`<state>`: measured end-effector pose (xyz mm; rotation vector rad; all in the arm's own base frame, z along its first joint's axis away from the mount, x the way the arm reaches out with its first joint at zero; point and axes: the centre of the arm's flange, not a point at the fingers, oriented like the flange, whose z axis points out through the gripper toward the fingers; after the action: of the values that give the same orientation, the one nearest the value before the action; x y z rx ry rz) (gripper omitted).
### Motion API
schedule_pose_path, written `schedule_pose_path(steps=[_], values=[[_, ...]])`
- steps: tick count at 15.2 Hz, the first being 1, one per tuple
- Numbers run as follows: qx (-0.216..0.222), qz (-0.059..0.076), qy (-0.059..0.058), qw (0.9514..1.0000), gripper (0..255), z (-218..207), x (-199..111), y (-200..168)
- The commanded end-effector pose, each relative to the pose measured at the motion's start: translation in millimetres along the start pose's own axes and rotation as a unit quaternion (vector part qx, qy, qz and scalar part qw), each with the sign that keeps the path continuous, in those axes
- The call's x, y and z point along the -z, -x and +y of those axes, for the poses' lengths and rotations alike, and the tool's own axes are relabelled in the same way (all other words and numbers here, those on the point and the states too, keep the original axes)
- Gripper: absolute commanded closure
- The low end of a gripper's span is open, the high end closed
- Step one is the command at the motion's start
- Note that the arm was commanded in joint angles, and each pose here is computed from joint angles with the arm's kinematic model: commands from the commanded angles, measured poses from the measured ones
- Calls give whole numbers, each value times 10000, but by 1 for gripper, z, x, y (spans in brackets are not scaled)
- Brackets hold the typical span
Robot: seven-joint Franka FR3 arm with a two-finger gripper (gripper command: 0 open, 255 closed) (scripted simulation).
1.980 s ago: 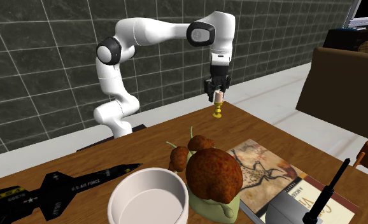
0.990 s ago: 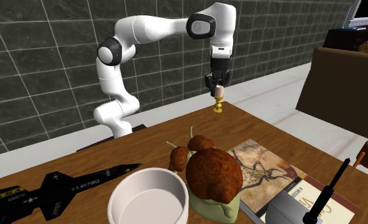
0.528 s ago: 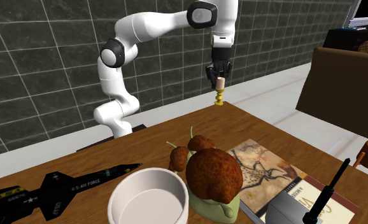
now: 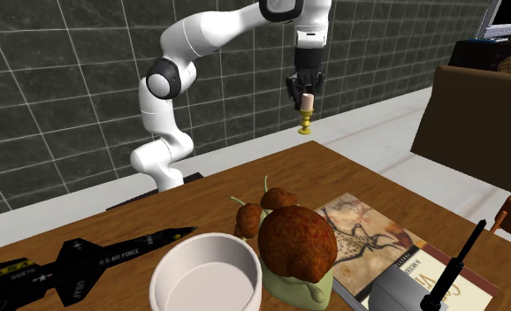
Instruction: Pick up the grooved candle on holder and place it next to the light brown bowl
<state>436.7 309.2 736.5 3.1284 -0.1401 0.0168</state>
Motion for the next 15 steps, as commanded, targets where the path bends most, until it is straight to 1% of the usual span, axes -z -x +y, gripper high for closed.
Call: schedule_pose_path(steps=[1,9,15], values=[[-3,-2,1,10000,255,1,10,-1],[-3,-2,1,10000,255,1,49,-1],[-3,-2,1,10000,255,80,56,-9]])
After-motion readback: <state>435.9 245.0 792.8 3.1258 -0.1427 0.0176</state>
